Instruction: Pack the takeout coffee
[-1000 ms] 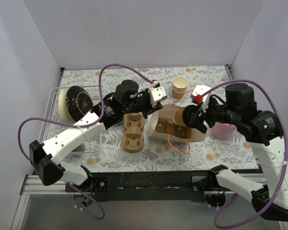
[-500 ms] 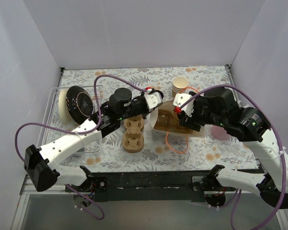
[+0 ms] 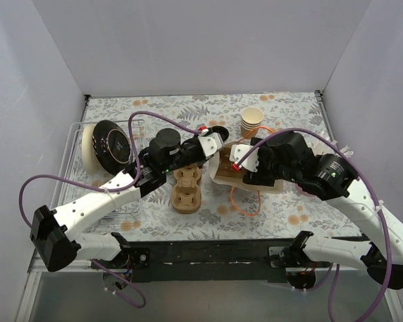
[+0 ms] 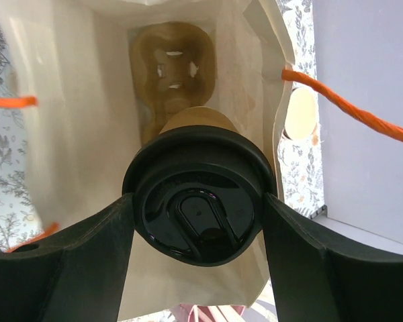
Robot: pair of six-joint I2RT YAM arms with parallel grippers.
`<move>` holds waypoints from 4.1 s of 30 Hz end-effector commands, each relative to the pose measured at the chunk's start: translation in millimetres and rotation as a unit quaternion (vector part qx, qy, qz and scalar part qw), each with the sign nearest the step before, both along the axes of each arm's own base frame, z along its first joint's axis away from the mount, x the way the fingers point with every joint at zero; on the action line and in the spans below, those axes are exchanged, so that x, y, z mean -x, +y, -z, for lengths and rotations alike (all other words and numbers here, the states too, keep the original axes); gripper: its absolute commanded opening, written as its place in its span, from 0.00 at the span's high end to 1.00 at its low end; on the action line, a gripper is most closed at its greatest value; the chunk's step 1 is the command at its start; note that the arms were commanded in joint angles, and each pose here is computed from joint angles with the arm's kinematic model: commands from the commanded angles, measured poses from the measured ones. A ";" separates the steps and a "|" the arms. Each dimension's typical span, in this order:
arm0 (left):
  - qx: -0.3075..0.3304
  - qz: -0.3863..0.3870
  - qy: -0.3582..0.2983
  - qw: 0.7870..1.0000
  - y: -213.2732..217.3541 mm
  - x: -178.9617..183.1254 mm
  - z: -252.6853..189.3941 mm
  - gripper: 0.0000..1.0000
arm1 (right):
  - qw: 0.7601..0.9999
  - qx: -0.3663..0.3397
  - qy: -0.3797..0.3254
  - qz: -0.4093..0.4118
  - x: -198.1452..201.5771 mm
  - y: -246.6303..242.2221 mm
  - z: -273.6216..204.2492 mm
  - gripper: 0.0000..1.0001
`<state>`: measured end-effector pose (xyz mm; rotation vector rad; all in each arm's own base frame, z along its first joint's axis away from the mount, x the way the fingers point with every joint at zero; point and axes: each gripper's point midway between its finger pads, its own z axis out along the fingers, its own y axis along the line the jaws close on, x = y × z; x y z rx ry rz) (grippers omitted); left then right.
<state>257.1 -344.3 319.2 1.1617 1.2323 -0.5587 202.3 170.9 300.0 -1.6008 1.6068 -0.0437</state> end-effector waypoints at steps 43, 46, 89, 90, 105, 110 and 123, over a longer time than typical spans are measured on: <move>0.035 0.032 0.023 0.999 19.1 37.4 5.3 1.00 | 0.986 0.164 -0.010 -0.025 -2.4 -4.6 78.0 0.50; 0.034 0.036 0.029 0.998 19.4 40.2 8.0 1.00 | 0.988 0.153 -0.013 -0.026 -3.5 -0.2 82.5 0.50; 0.033 -0.029 -0.056 0.997 19.3 13.9 4.4 1.00 | 0.992 0.104 -0.076 0.014 -22.0 -5.2 119.5 0.53; 0.030 -0.031 -0.063 0.997 19.3 12.6 4.5 1.00 | 0.992 0.101 -0.081 0.014 -24.2 -4.4 118.0 0.53; -0.003 -0.038 -0.081 0.996 19.1 13.4 23.5 1.00 | 0.990 0.086 -0.095 0.062 -39.2 -14.1 119.8 0.54; -0.001 -0.029 -0.086 0.996 17.1 19.9 23.4 1.00 | 0.990 0.096 -0.087 0.057 -39.3 -15.8 129.8 0.55; -0.001 -0.010 -0.085 0.996 14.4 33.0 23.1 1.00 | 0.985 0.109 -0.117 0.059 -54.1 -11.1 131.5 0.55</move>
